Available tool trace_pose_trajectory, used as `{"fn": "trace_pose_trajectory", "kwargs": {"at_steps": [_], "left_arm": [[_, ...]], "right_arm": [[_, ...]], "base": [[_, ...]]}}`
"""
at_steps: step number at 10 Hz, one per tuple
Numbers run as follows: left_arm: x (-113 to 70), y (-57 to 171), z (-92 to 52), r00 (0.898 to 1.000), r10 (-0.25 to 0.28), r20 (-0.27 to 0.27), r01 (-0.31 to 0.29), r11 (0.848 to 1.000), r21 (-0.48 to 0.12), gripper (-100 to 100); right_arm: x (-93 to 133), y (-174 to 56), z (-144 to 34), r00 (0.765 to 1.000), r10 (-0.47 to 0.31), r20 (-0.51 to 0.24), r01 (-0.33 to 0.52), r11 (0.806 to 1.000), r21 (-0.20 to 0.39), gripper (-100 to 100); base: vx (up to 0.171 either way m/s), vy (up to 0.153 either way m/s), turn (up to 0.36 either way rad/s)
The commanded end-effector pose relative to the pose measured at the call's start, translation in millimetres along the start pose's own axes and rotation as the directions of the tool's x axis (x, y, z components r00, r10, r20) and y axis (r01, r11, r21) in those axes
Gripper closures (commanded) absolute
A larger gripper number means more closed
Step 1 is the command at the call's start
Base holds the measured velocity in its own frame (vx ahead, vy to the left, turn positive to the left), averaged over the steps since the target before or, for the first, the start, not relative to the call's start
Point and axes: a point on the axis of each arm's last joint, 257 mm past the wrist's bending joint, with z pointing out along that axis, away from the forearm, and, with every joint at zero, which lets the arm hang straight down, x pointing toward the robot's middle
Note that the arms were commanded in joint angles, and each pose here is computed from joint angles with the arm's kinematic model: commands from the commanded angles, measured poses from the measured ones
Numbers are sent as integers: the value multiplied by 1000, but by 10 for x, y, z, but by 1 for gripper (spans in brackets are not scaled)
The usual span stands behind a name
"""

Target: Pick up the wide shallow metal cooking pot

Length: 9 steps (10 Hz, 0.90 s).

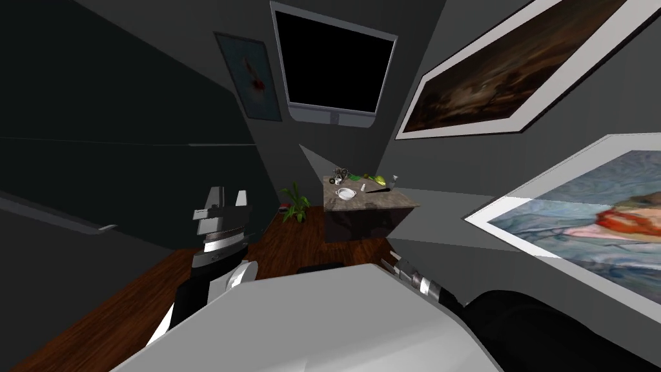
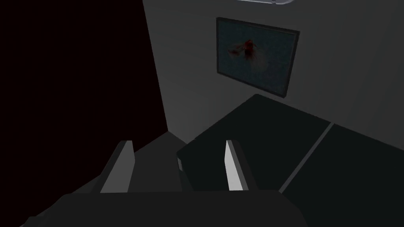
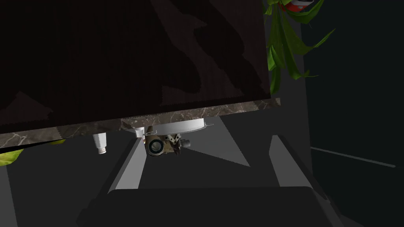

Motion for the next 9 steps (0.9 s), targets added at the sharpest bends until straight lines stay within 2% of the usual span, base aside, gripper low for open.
{"fn": "trace_pose_trajectory", "kwargs": {"at_steps": [1, 2, 3, 5, 7, 8, 9], "left_arm": [[0, 0, 0, 1000, 0, 0, 0, 1000, 0, 0], [0, 0, 0, 1000, 0, 0, 0, 1000, 0, 0], [0, 0, 0, 1000, 0, 0, 0, 1000, 0, 0], [0, 0, 0, 1000, 0, 0, 0, 1000, 0, 0], [0, 0, 0, 1000, 0, 0, 0, 1000, 0, 0], [0, 0, 0, 1000, 0, 0, 0, 1000, 0, 0], [0, 0, 0, 1000, 0, 0, 0, 1000, 0, 0]], "right_arm": [[140, -103, -72, 999, -20, -43, 20, 1000, 8, -100], [168, -113, -85, 999, -15, -47, 16, 1000, 12, -100], [258, -275, -232, 990, -79, -113, 80, 997, 8, -100], [343, -306, -280, 990, -63, -128, 66, 998, 20, -100], [514, -641, -608, 958, -149, -246, 159, 987, 18, -100], [594, -699, -689, 949, -149, -277, 161, 987, 22, -100], [623, -869, -847, 923, -195, -330, 211, 977, 12, -100]], "base": [[9, 59, 6], [4, 29, 1], [5, 64, 223], [14, 39, 34], [49, 88, 263], [62, 90, 108], [62, 87, 184]]}}
